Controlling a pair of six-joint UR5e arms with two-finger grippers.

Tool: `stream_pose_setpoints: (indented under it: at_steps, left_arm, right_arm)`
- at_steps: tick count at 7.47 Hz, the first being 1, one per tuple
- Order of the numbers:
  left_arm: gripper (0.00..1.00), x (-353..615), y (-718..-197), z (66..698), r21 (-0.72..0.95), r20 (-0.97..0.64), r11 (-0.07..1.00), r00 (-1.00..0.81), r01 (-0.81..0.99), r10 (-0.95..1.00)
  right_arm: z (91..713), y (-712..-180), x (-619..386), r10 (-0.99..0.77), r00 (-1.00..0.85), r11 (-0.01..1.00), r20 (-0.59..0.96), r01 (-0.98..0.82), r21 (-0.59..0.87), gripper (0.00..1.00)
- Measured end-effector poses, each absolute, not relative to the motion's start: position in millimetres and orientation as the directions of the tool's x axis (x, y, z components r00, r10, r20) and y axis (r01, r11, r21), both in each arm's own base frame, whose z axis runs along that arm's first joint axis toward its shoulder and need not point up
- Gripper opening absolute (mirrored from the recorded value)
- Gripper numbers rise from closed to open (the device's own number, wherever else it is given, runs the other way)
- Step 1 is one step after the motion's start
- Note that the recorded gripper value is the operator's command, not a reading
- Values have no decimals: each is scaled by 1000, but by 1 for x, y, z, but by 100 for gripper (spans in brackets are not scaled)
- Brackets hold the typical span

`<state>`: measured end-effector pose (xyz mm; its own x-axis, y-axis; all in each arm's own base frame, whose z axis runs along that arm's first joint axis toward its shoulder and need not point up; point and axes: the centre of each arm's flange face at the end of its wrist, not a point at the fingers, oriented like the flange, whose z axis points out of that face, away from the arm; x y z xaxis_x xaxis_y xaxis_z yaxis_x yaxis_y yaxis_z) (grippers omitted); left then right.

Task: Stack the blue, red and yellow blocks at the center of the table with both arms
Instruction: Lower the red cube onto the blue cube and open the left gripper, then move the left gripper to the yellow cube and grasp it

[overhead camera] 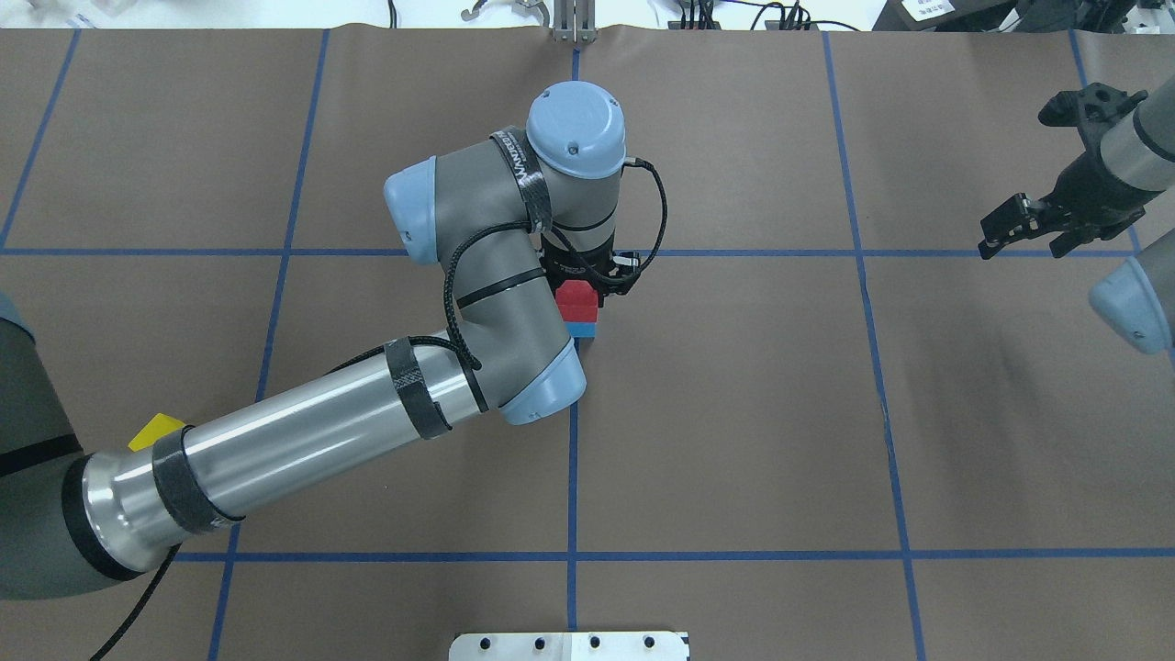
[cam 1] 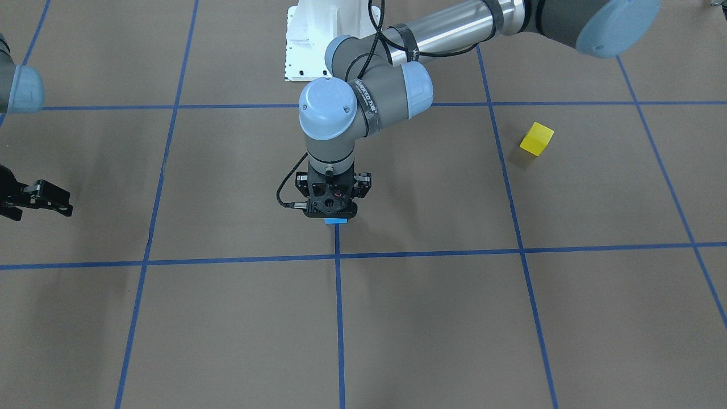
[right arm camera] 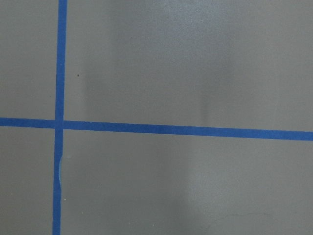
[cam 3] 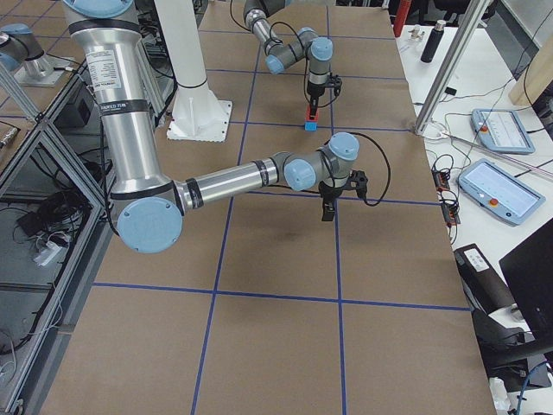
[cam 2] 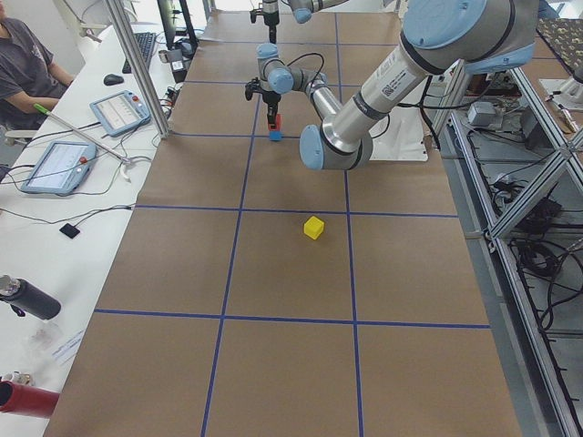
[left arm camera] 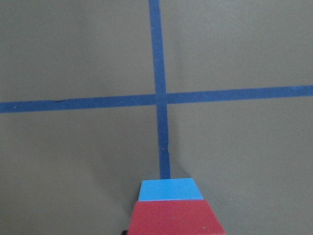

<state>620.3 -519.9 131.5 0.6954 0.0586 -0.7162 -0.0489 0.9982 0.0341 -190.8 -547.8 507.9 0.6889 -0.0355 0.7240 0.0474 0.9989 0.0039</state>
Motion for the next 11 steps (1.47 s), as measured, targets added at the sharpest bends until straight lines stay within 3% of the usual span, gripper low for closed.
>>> stream_pose_setpoints:
  at_steps: [2,3,8,10,11]
  left_arm:
    - [75,623,-518,133,37,-713,998,699,-50,61]
    - [97,623,-518,133,40,-711,998,700,-47,62]
    - [100,604,-513,117,54,-723,998,688,-38,66]
    - [100,531,-484,126,68,-731,997,679,-28,69]
    - [100,480,-457,159,77,-736,997,673,-22,72]
  right_arm:
    - [508,-552,-193,-35,689,999,724,47,2,99]
    - [508,-552,-193,-34,690,999,723,47,2,99]
    - [509,-553,-194,-34,691,999,722,49,0,99]
    - [510,-553,-194,-35,691,999,722,49,1,99]
    - [509,-554,-194,-35,691,999,722,49,1,99]
